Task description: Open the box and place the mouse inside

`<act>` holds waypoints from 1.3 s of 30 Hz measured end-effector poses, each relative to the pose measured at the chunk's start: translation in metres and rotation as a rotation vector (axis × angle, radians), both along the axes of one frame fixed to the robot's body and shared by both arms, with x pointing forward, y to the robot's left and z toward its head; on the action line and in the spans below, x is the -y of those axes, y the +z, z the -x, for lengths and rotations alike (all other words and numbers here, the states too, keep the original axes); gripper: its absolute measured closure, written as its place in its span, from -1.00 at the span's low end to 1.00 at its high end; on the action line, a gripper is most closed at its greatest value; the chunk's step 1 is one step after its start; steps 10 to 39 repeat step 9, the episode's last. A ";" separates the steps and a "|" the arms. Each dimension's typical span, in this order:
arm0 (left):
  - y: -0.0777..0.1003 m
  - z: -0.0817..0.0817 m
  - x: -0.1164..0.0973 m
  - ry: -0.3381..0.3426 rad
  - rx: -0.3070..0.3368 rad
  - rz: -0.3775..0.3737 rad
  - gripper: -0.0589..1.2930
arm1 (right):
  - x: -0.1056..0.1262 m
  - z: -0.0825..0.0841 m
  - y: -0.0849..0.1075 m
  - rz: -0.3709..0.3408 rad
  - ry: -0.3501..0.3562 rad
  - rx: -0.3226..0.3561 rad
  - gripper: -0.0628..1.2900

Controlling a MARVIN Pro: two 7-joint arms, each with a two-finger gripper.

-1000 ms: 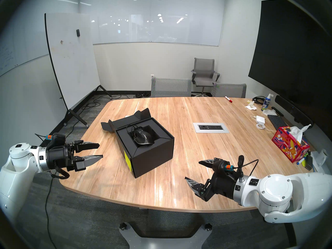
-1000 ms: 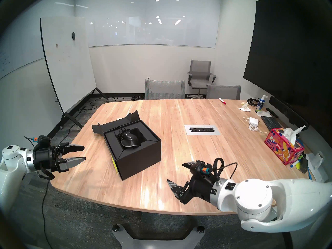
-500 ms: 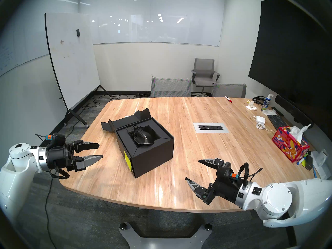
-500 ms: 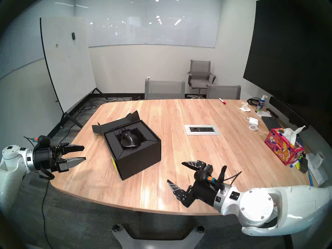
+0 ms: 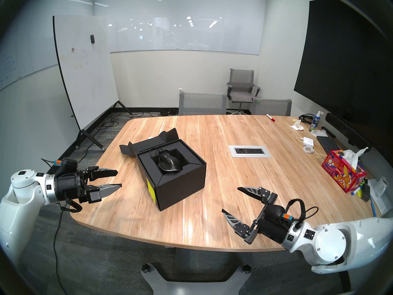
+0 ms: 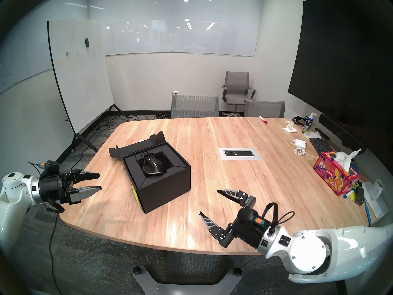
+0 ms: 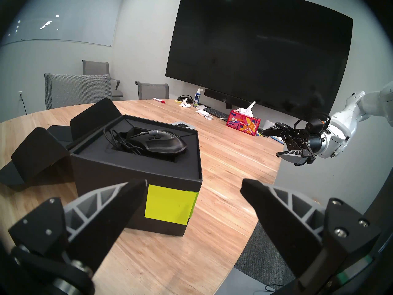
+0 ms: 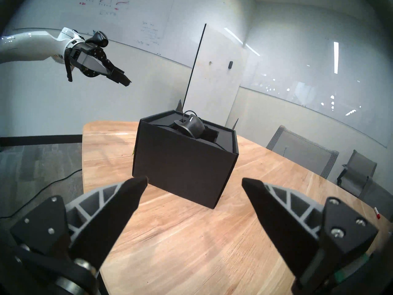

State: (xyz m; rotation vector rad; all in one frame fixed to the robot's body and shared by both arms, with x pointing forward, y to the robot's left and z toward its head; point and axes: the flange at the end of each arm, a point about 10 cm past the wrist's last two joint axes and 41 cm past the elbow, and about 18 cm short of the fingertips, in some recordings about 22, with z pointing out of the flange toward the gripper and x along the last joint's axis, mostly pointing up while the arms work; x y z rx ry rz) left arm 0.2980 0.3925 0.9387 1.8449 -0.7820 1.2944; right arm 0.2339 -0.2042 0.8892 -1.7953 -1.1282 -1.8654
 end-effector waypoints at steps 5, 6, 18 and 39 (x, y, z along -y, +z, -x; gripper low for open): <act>0.000 0.000 0.000 0.001 0.000 0.000 -0.90 | 0.004 0.002 -0.001 -0.044 0.014 0.045 -0.86; 0.000 0.000 0.000 0.001 0.000 0.000 -0.90 | 0.005 0.003 -0.001 -0.054 0.018 0.054 -0.86; 0.000 0.000 0.000 0.002 0.000 0.000 -0.90 | 0.008 0.004 -0.002 -0.080 0.026 0.077 -0.86; 0.000 0.000 0.000 0.002 0.000 0.000 -0.90 | 0.008 0.004 -0.002 -0.080 0.026 0.077 -0.86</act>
